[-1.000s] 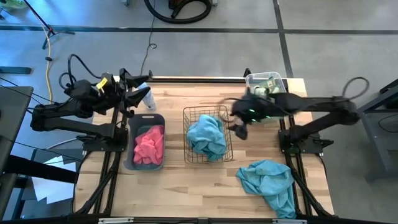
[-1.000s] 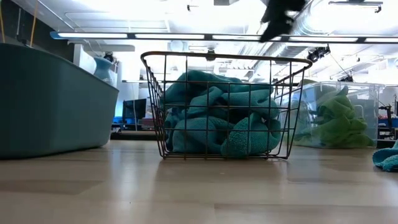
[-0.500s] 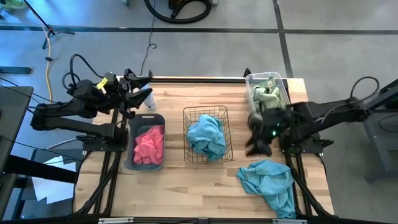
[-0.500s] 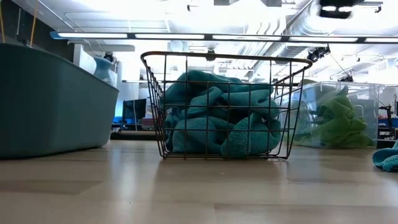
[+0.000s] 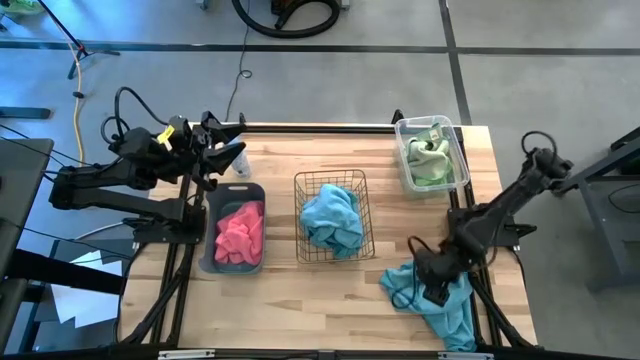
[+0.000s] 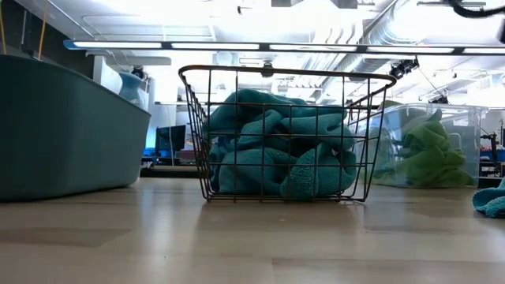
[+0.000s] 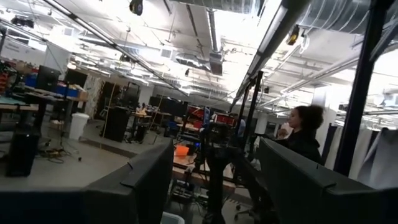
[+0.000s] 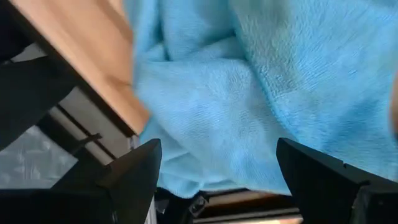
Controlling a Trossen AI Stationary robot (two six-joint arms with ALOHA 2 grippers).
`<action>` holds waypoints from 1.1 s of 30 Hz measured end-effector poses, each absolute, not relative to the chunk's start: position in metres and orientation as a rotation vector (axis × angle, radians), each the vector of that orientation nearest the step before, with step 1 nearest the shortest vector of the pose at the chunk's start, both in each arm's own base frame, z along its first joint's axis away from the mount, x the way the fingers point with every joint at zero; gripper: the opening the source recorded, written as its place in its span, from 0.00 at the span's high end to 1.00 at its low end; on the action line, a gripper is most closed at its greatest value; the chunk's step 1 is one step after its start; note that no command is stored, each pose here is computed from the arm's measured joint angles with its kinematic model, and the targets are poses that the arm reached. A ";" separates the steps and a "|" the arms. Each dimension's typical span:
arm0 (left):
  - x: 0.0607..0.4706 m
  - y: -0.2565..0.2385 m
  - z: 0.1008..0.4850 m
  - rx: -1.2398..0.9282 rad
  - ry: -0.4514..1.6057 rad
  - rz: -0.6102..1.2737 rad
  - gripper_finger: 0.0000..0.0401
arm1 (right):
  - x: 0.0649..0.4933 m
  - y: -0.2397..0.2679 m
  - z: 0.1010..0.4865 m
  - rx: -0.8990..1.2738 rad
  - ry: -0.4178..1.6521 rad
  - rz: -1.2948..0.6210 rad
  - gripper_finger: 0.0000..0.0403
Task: Sort microfiber towel by color & place in baskets
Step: Put the blue towel into the wire basket
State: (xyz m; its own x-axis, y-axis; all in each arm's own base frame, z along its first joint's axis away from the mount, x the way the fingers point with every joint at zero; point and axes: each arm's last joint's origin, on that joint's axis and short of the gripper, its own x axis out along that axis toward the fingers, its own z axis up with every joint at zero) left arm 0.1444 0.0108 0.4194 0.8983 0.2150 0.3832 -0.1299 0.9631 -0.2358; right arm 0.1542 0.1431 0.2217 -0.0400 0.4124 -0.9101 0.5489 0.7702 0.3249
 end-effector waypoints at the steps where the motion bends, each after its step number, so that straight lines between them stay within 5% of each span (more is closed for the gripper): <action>1: 0.144 0.011 0.419 -0.206 -0.418 0.173 0.44 | 0.152 0.147 0.215 0.780 1.663 -0.149 0.21; 14: 0.145 0.010 0.418 -0.212 -0.397 0.162 0.44 | 0.158 0.159 0.210 0.593 1.554 -0.233 0.21; 28: 0.147 0.010 0.412 -0.250 -0.344 0.161 0.44 | 0.157 0.194 0.152 0.303 1.691 -0.242 0.21; 33: 0.147 0.010 0.412 -0.249 -0.345 0.161 0.44 | 0.160 0.197 0.143 0.301 1.731 -0.250 0.31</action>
